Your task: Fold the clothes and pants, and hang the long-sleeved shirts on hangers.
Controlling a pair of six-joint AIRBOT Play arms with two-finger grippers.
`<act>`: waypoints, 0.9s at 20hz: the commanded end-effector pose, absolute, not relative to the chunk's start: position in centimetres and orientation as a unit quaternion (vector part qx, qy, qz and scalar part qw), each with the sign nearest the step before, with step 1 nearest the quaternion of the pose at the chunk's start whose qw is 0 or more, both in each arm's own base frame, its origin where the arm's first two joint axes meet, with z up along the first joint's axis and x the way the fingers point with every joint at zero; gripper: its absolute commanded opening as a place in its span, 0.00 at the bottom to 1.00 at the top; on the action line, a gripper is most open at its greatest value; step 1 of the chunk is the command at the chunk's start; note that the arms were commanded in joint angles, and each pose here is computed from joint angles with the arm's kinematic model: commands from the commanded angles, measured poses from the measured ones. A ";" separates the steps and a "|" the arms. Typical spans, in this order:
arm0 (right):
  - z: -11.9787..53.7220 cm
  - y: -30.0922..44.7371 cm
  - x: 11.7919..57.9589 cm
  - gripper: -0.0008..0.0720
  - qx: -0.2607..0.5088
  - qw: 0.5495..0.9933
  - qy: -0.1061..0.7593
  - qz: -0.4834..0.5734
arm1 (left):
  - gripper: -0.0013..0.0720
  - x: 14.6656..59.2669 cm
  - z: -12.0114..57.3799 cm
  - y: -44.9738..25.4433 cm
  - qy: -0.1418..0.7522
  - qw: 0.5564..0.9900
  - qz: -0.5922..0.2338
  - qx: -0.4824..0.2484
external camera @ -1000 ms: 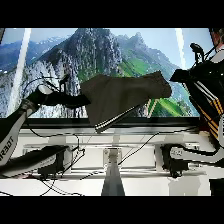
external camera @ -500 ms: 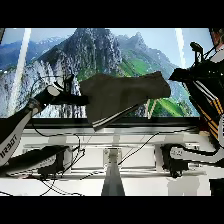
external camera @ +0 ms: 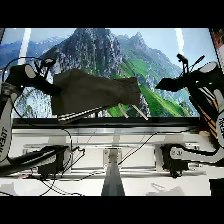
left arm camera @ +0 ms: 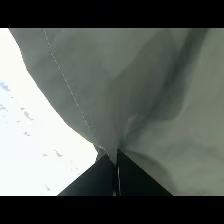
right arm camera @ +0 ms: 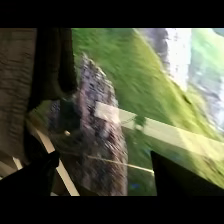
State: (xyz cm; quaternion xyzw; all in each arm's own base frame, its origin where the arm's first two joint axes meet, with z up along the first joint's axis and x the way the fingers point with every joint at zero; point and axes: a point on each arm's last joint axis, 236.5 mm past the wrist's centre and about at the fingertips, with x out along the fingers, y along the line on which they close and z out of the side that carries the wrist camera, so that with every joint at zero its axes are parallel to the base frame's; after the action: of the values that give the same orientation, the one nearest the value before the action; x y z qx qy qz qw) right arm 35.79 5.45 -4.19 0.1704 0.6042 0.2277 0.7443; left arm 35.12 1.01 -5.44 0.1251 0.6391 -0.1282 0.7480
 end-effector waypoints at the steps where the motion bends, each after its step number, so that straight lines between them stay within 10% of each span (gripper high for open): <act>1: -5.2 10.1 37.2 0.99 0.228 0.759 0.562 0.237 | 0.03 35.2 -5.1 2.4 0.646 0.741 -0.116 0.146; 15: -11.0 21.1 37.0 0.95 0.220 0.662 0.656 0.289 | 0.03 35.5 -6.5 -0.1 0.649 0.740 -0.141 0.104; 18: -9.9 24.5 36.2 0.65 0.179 0.666 0.625 0.366 | 0.03 35.4 -7.3 -0.8 0.656 0.735 -0.148 0.089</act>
State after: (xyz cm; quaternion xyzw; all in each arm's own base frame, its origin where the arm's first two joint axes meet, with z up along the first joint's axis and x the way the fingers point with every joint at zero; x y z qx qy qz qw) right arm 37.21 21.40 -10.82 0.2079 0.6436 0.2917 0.6763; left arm 35.32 -0.19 -6.75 0.1020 0.6528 -0.1426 0.7369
